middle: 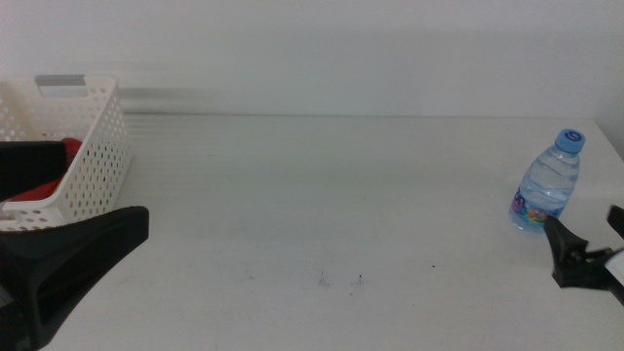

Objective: Use arms to grab the bottles and put them into the dustbin to the left of the table.

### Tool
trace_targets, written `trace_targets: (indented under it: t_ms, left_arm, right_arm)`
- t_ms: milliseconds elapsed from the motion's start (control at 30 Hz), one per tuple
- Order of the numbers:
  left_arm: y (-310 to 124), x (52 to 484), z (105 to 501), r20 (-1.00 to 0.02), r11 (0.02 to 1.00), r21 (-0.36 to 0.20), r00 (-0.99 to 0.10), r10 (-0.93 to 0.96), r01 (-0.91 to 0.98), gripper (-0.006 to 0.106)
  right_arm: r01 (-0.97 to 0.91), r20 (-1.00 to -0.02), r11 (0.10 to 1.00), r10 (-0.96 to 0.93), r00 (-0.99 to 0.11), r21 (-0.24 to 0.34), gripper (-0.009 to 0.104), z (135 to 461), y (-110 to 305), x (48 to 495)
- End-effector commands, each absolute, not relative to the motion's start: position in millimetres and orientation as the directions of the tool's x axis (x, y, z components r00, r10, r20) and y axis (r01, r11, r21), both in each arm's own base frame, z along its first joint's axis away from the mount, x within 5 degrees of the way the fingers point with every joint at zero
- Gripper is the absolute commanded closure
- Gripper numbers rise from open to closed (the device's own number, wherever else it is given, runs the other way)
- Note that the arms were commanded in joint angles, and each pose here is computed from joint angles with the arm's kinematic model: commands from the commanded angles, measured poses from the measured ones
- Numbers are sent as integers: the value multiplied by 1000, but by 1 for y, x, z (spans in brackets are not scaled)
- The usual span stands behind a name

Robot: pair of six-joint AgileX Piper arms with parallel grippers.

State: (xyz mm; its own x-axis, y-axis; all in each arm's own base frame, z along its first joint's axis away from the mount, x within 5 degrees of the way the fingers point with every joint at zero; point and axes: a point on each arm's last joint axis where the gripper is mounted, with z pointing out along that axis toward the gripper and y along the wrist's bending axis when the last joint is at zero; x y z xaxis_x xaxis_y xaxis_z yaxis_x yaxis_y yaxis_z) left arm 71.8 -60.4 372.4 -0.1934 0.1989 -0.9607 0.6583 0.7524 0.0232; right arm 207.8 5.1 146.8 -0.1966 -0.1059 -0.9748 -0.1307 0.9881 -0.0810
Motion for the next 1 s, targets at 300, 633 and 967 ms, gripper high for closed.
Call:
trace_targets:
  t_ms: [300, 633, 967]
  left_arm:
    - [-60, 71, 373, -965, 754, 17, -186, 184, 656, 7]
    - [-60, 71, 373, -965, 754, 19, -185, 185, 657, 7]
    - [-60, 71, 373, -965, 755, 15, -188, 182, 656, 7]
  right_arm:
    - [-124, -970, 986, -134, -202, -111, 2, 134, 1, 252]
    - [-109, -965, 989, -125, -230, -102, 2, 114, -2, 283]
    - [-99, -969, 989, -126, -212, -107, 2, 103, -5, 319]
